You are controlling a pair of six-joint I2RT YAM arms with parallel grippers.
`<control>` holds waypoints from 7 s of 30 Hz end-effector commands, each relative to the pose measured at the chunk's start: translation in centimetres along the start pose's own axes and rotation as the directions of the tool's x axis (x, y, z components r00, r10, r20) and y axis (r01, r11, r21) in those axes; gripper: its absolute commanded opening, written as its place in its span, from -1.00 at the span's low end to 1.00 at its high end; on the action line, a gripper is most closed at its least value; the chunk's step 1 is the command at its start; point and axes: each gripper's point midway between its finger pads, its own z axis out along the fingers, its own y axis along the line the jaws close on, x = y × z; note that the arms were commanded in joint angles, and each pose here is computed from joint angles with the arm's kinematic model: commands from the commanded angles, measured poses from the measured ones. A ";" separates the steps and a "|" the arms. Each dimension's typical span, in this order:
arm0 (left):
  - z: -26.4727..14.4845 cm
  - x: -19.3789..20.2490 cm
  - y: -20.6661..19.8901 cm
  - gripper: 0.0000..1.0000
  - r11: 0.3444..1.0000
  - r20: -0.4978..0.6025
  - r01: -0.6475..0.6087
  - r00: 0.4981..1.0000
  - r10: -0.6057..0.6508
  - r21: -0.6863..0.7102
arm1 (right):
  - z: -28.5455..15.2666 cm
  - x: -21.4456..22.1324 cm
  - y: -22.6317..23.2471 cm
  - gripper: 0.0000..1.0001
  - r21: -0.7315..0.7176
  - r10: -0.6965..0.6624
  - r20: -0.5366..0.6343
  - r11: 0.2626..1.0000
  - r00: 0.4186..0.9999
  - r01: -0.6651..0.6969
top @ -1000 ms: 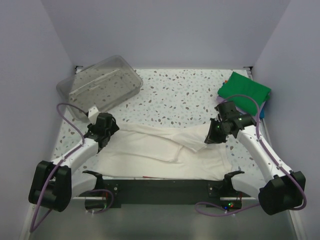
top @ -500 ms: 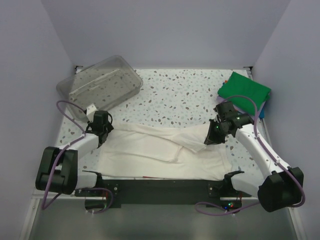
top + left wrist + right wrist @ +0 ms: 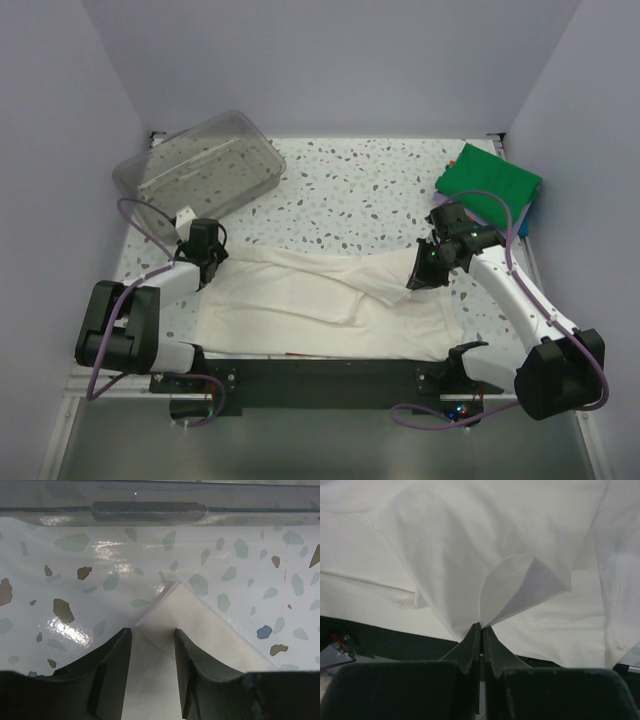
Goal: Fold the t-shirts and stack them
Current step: Fold the tshirt
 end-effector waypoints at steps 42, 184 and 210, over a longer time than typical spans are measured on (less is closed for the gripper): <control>-5.0 -4.1 -0.1 -1.00 0.994 0.034 0.106 0.994 -0.107 0.035 | -2.9 0.3 0.5 -1.00 0.003 -0.011 0.001 1.000 1.000 0.011; -7.3 3.2 -3.7 0.40 0.945 -0.172 0.027 0.985 0.031 0.325 | 10.3 4.5 5.7 -0.06 0.052 -0.335 -0.142 0.937 0.932 0.345; -7.0 4.4 -2.4 0.42 0.956 -0.185 0.014 0.982 0.042 0.294 | 8.4 0.9 1.4 0.00 0.351 -0.405 -0.084 0.843 0.910 0.408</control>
